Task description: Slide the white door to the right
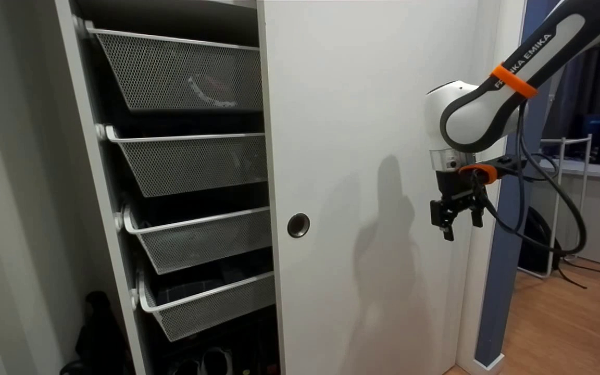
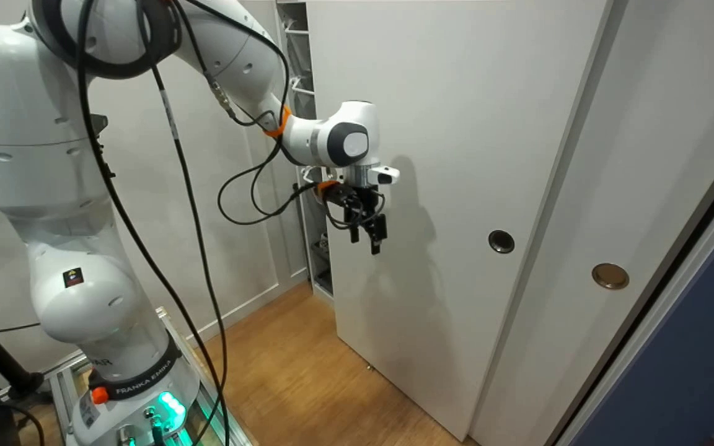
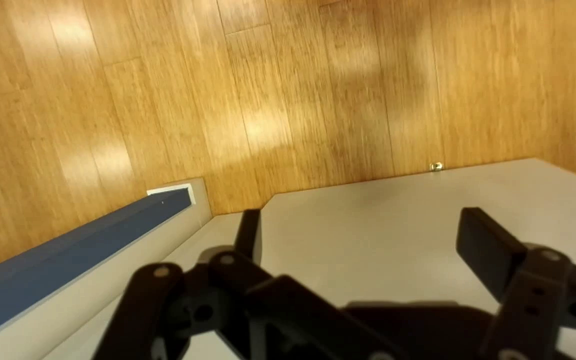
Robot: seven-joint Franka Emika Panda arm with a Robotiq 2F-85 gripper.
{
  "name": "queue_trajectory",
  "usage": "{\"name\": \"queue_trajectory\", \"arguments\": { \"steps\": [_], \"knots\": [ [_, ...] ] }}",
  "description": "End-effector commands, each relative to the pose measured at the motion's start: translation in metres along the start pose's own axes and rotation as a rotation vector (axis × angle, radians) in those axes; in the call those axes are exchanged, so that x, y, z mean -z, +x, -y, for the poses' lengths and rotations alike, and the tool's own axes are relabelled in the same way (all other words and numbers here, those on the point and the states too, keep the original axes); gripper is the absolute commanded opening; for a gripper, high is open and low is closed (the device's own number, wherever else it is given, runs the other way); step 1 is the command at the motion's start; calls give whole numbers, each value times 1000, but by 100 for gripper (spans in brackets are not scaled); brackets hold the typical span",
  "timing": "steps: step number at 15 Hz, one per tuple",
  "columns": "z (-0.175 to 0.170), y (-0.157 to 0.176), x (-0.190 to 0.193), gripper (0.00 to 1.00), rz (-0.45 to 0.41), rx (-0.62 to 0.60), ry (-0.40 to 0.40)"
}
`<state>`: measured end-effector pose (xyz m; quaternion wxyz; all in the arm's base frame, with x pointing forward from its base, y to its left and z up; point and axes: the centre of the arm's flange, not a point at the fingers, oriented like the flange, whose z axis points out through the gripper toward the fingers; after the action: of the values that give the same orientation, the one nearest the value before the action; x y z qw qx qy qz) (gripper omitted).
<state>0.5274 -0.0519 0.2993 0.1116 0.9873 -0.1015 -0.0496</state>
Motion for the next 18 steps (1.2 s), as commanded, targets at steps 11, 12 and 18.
{"name": "queue_trajectory", "arguments": {
  "steps": [11,12,18],
  "knots": [
    [187,-58,72,100,-311,187,-9],
    [185,-57,72,100,-311,185,-9],
    [218,-58,94,100,-384,53,33]
  ]
}}
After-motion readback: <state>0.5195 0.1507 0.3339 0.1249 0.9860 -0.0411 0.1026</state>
